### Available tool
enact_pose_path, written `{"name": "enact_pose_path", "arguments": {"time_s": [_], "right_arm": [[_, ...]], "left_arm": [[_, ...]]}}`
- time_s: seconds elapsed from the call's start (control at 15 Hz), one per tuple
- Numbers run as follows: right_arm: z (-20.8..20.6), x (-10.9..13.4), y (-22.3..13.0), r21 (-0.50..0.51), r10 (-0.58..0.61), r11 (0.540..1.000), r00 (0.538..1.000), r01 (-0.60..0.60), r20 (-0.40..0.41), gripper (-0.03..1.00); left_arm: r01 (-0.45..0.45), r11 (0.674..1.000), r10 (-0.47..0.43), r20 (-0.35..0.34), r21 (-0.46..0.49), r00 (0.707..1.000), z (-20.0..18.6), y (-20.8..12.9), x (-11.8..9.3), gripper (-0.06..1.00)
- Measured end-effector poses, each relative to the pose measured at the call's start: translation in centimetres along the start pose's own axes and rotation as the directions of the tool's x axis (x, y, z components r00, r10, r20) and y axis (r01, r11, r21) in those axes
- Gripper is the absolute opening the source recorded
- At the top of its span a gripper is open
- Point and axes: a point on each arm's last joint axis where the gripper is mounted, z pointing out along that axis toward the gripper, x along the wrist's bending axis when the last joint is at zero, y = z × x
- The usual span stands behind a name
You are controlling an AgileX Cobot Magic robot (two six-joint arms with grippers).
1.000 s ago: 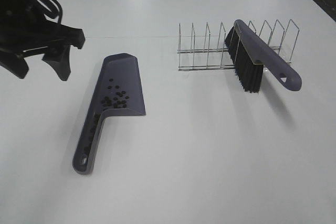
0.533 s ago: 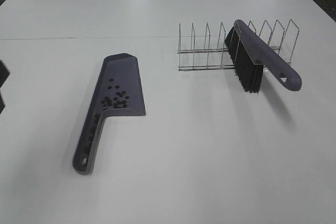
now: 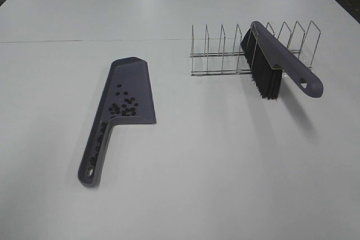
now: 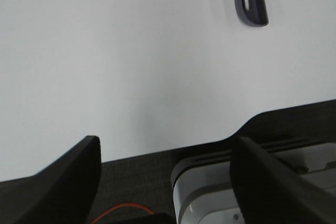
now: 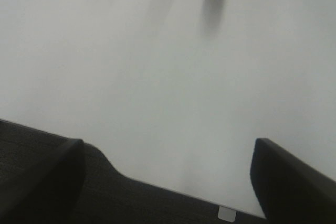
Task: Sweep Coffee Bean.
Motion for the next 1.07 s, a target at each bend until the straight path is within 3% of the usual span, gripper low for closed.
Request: {"name": "enact_pose_path", "arguments": {"time_s": [0.2, 0.4, 0.53, 0.73, 1.07], "right_arm": [[0.0, 0.0, 0.0, 0.000, 0.000, 1.000, 1.000, 0.000, 0.000, 0.75], [-0.4, 0.0, -0.3, -0.033, -0.001, 0.999, 1.000, 0.001, 0.003, 0.75], [-1.0, 0.1, -0.7, -0.086, -0.005, 0.996, 1.000, 0.005, 0.008, 0.75], [-1.9, 0.3, -1.5, -0.169, -0.009, 0.986, 1.000, 0.012, 0.016, 0.75], [-2.7, 0.4, -2.2, -0.247, -0.011, 0.969, 1.000, 0.016, 0.023, 0.75]], "left_arm": [[-0.001, 0.989, 0.008, 0.047, -0.148, 0.999, -0.8, -1.7, 0.4, 0.64], [0.001, 0.944, 0.030, 0.090, -0.329, 0.996, -2.8, -2.7, 0.7, 0.64], [-0.001, 0.924, 0.043, 0.100, -0.382, 0.994, -3.5, -3.4, 0.9, 0.64], [-0.079, 0.941, 0.103, 0.054, -0.328, 0.993, -3.1, -4.5, 1.3, 0.64], [-0.099, 0.938, 0.120, 0.045, -0.331, 0.992, -3.0, -4.7, 1.4, 0.64]]}}
